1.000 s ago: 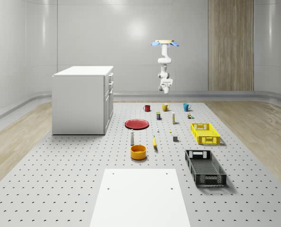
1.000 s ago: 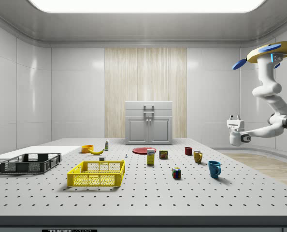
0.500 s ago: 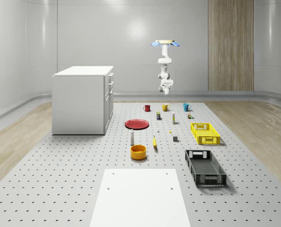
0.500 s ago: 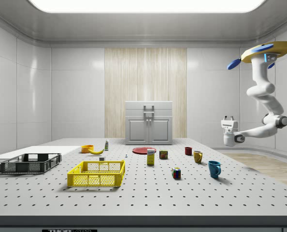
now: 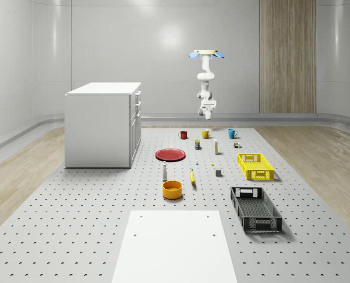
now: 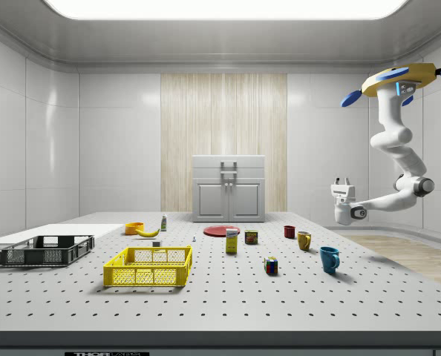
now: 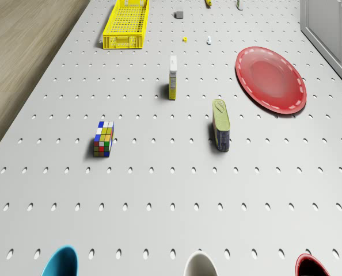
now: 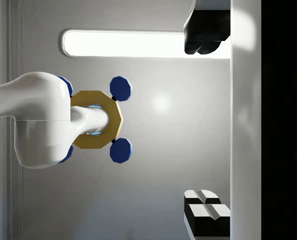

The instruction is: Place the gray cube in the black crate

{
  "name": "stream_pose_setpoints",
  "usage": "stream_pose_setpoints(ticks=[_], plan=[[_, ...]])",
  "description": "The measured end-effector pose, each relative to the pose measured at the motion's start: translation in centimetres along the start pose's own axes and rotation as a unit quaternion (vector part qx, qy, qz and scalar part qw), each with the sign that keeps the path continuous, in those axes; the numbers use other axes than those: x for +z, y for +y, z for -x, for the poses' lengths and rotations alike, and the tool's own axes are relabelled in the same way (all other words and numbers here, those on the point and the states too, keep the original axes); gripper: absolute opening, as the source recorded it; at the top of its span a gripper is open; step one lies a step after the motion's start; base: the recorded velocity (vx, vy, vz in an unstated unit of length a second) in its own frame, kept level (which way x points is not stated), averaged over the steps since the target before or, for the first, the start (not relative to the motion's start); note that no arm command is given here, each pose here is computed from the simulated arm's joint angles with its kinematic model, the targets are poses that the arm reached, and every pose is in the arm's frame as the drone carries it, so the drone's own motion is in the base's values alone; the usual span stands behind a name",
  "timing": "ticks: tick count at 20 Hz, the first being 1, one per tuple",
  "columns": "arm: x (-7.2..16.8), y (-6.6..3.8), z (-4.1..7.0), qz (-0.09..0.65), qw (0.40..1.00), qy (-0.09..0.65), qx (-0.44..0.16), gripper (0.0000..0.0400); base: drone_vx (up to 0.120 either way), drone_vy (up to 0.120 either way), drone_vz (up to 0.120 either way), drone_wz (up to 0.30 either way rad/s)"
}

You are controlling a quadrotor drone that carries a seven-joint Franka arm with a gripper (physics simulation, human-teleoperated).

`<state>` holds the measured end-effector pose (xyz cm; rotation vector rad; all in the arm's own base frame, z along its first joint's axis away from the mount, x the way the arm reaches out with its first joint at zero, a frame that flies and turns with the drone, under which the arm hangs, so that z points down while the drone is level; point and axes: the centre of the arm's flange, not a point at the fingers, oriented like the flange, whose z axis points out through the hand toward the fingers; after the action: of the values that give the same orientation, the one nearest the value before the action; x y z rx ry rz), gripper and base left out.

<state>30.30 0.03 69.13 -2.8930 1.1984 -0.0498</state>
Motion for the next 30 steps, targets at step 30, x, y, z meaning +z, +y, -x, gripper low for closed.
stream_pose_setpoints(ticks=[30], plan=[[1.2,-3.2,3.5,0.165,0.970,0.180,-0.003,0.0400,0.120,0.000,0.000,0.000]])
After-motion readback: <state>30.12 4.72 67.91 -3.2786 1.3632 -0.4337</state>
